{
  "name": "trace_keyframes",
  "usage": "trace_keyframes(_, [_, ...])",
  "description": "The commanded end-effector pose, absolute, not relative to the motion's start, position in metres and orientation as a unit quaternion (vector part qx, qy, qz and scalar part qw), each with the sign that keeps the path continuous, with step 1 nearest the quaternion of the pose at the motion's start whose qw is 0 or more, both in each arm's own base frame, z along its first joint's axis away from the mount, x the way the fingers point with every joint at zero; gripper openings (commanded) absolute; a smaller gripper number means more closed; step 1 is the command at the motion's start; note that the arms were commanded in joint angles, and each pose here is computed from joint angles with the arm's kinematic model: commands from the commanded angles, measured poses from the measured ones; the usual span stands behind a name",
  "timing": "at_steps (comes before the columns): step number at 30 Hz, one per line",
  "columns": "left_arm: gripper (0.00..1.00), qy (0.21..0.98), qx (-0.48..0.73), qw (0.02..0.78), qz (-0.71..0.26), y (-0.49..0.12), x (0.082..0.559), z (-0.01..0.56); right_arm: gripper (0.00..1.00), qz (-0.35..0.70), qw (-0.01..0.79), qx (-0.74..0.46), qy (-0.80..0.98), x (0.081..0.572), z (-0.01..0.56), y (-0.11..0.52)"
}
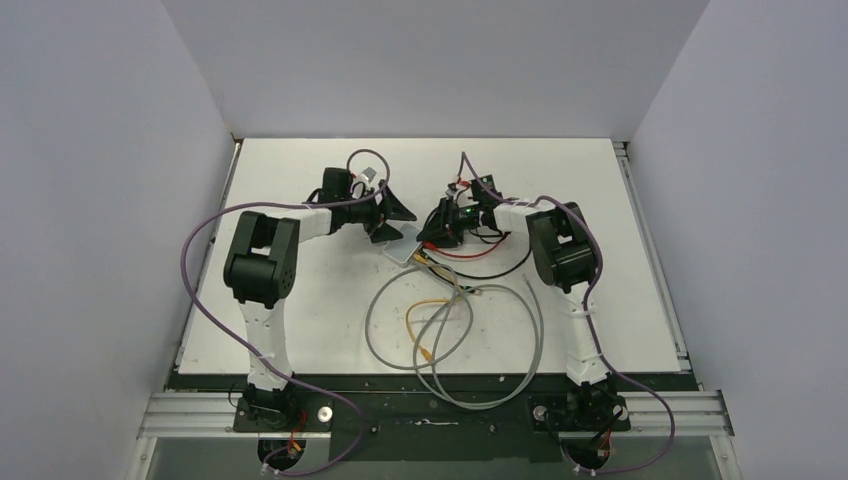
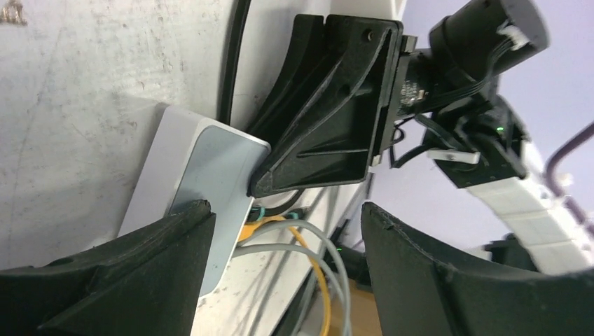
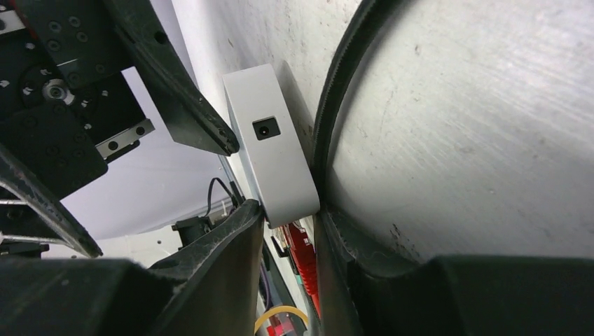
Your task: Pull the plug from the switch port
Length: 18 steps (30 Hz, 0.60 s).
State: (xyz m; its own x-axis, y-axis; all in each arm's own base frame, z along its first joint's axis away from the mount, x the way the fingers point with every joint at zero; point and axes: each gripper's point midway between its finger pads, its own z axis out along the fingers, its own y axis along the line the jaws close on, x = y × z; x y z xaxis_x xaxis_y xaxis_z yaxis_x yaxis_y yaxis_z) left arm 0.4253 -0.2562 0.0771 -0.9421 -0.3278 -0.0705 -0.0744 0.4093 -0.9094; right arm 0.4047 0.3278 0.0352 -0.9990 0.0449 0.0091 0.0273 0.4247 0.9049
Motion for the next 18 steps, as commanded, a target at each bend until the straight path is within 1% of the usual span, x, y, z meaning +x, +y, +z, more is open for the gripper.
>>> trace_keyframes(1, [0.75,0.877,-0.049,0.139,-0.457,-0.244,0.418,0.093,0.2,0.551,0.071,-0.02,0.831,0.417,0.07,0.331])
trace_keyframes(3, [0.76,0.898,-0.036,0.138,-0.416,-0.232,0.416,0.084,0.19,0.55,0.071,-0.026,0.832,0.415,0.07,0.33])
trace_keyframes(5, [0.77,0.905,-0.026,0.14,-0.401,-0.224,0.416,0.084,0.18,0.548,0.074,-0.036,0.832,0.413,0.071,0.33])
trace_keyframes(9, [0.78,0.901,-0.025,0.164,-0.401,-0.208,0.421,0.097,0.13,0.545,0.083,-0.058,0.832,0.412,0.075,0.328])
trace_keyframes(13, [0.78,0.899,-0.03,0.188,-0.394,-0.192,0.426,0.11,0.12,0.54,0.1,-0.08,0.832,0.412,0.087,0.327])
trace_keyframes(18, [0.78,0.9,-0.017,0.178,-0.398,-0.188,0.421,0.109,0.1,0.539,0.124,-0.118,0.825,0.407,0.109,0.326])
